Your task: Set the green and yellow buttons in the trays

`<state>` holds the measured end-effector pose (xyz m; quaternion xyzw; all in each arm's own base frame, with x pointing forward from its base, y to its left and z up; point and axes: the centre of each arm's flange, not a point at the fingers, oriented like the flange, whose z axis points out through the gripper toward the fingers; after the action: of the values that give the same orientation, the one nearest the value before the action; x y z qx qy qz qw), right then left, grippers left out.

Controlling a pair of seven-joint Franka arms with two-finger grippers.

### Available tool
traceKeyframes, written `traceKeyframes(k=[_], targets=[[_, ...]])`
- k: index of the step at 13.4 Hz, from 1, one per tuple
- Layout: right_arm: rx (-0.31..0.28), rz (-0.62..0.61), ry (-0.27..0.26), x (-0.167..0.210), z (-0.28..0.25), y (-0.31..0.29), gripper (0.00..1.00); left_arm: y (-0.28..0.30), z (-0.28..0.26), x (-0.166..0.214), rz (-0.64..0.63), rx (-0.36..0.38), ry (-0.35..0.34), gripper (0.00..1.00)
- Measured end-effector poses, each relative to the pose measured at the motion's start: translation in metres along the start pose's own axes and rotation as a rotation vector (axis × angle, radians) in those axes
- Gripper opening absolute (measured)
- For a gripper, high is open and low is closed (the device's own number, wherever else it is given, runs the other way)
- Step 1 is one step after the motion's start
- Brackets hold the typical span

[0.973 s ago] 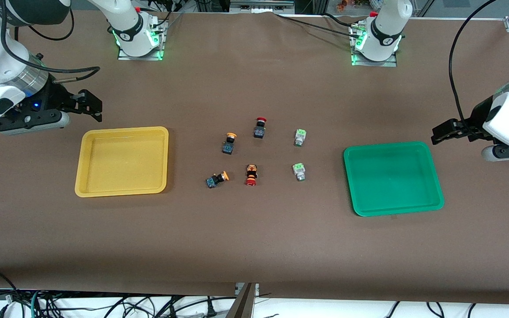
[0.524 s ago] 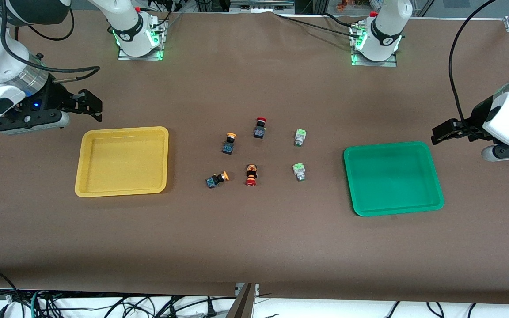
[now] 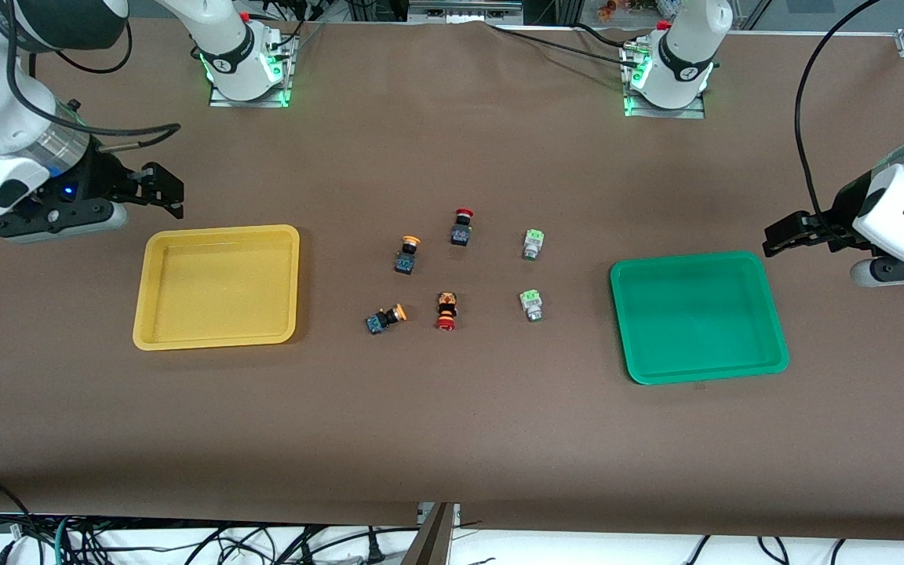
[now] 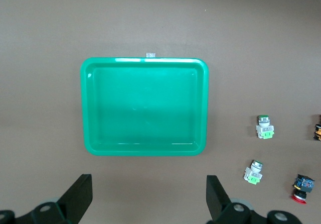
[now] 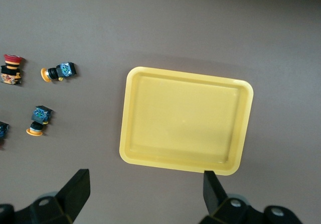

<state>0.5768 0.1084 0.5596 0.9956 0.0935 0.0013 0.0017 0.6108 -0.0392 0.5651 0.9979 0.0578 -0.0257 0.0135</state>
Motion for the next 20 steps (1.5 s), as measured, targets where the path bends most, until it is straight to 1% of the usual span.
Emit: traceKeyframes(k=[2,6,8,9,12,14,17,20], targets=[[0.001,0.000,-0.028,0.007,0.018,0.000,1.00,0.005,0.010,0.004,0.007,0.001,-0.017,1.00],[0.003,-0.016,-0.074,0.016,0.046,-0.009,1.00,0.039,0.059,0.017,0.044,-0.035,-0.093,1.00],[0.006,-0.042,-0.079,0.021,0.057,-0.030,1.00,0.068,0.083,0.026,0.049,-0.041,-0.074,1.00],[0.011,-0.029,-0.071,0.026,0.067,-0.049,1.00,0.091,0.098,0.028,0.051,-0.045,-0.060,1.00],[0.033,0.068,-0.059,0.041,0.103,-0.092,1.00,0.147,0.140,0.021,0.016,-0.053,-0.028,1.00],[0.042,0.153,-0.046,0.052,0.138,-0.125,1.00,0.176,0.176,0.008,0.003,-0.061,-0.014,1.00],[0.058,0.292,-0.024,0.062,0.198,-0.179,1.00,0.211,0.230,-0.013,0.040,-0.071,-0.043,1.00],[0.072,0.460,-0.013,0.069,0.251,-0.222,1.00,0.230,0.273,-0.037,0.078,-0.075,-0.079,1.00]])
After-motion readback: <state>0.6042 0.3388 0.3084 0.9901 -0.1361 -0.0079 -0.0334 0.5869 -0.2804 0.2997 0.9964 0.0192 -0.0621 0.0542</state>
